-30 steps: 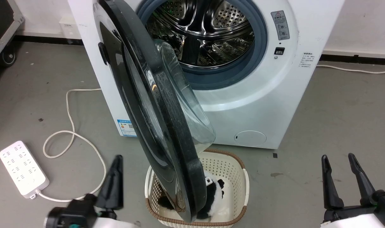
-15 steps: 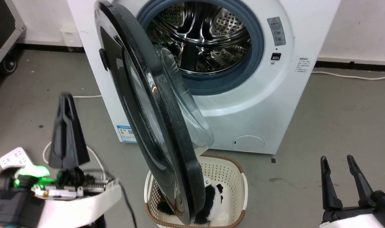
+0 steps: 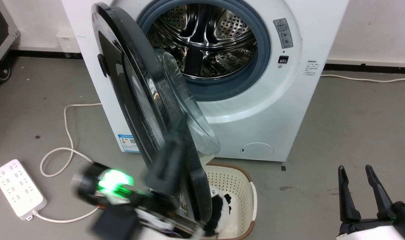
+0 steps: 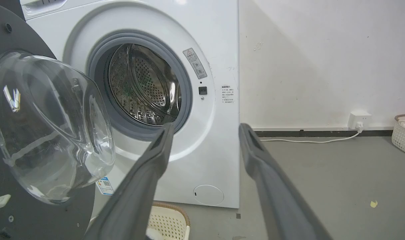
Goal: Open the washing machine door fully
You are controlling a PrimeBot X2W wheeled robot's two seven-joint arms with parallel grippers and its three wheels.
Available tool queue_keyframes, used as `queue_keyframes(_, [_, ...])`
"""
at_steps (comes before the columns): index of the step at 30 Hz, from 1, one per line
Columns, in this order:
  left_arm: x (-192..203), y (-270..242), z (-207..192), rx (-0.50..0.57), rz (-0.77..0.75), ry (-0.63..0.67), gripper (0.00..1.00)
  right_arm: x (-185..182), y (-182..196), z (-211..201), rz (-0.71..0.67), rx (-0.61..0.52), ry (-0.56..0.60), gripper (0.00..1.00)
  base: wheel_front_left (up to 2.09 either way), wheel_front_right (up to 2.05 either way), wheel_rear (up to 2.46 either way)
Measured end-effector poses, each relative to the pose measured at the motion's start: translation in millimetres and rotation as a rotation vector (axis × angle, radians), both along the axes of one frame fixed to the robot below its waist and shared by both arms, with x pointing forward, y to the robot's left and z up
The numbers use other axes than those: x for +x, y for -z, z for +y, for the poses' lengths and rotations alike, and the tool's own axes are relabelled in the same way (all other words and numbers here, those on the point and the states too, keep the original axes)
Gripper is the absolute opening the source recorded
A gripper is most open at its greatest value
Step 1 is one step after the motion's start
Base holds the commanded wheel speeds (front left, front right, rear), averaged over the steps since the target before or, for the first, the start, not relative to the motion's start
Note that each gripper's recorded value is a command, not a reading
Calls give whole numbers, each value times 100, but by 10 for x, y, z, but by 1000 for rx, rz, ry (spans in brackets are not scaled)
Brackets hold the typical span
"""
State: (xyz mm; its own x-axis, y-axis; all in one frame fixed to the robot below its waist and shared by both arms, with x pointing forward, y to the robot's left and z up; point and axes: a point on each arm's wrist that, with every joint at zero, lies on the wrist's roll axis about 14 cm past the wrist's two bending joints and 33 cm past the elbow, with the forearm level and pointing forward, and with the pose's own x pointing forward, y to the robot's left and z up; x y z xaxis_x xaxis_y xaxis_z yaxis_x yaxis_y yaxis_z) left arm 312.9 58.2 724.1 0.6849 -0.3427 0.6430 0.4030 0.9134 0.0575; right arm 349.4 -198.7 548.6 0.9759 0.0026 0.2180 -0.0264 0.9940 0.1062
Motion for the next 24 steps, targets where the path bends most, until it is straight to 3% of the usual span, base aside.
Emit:
queue_keyframes(10, [30,1000,-664,33,388,229,0,25,121,-7,37,27,2,100,0,0,0])
queue_keyframes(19, [245,1756,-585,70,630,141,0,68,245,-7,75,45,2,100,0,0,0])
queue_keyframes(24, [339,1872,-505,62,659,108,0,121,304,39,93,48,-12,100,0,0,0])
